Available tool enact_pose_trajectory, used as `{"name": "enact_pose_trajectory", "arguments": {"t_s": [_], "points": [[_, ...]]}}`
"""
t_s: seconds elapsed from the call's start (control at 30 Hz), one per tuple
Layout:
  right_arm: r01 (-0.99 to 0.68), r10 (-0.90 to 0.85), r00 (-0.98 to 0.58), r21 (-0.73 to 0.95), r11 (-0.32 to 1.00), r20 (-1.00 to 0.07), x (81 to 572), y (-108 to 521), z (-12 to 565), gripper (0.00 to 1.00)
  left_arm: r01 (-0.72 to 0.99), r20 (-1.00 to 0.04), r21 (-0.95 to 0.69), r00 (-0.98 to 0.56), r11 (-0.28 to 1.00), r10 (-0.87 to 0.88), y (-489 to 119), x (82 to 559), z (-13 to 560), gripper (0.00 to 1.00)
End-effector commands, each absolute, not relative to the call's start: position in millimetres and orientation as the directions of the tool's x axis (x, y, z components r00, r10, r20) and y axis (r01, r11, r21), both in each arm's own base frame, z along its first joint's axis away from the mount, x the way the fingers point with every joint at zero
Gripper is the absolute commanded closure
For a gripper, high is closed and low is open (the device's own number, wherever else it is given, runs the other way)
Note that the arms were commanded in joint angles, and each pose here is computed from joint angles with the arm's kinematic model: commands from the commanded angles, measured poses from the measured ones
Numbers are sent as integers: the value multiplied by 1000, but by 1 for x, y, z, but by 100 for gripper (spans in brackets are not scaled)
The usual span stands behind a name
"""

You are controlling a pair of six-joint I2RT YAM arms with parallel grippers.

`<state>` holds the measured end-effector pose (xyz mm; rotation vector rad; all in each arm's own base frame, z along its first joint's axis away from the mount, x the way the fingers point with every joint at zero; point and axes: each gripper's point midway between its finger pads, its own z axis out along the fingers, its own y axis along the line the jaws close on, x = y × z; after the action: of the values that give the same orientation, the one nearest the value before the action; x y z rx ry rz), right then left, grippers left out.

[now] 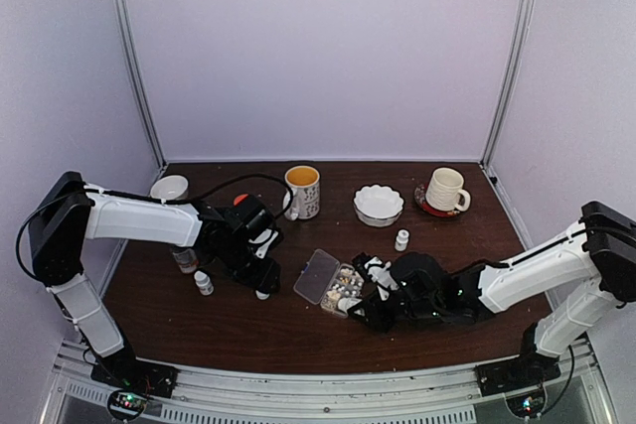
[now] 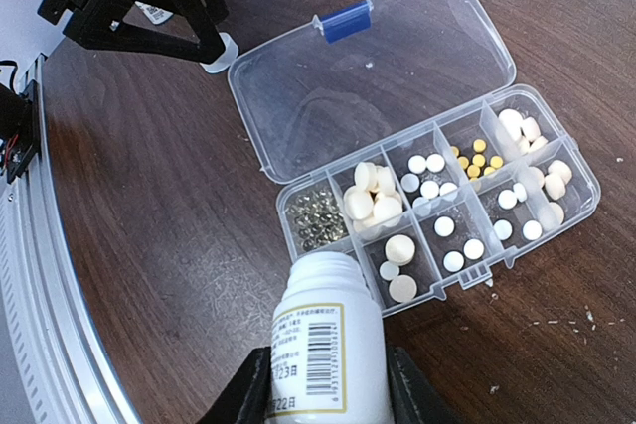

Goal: Sort the pills into containers
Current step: Pour the pill into the compartment of the pill container.

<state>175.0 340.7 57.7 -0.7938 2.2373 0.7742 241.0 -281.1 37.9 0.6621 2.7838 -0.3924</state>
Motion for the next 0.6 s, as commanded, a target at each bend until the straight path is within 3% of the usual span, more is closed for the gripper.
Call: {"name": "enact_pose_trajectory", "arguments": {"t_s": [0.0, 0.57], "points": [[-701, -352, -605, 267, 662, -715, 179, 340, 60, 100, 472, -290, -191, -865, 861, 409, -277, 240, 32, 42], [-716, -410, -602, 236, 657, -686, 178, 345, 59, 100, 474, -288, -195, -864, 858, 412, -278, 240, 32, 42]]}}
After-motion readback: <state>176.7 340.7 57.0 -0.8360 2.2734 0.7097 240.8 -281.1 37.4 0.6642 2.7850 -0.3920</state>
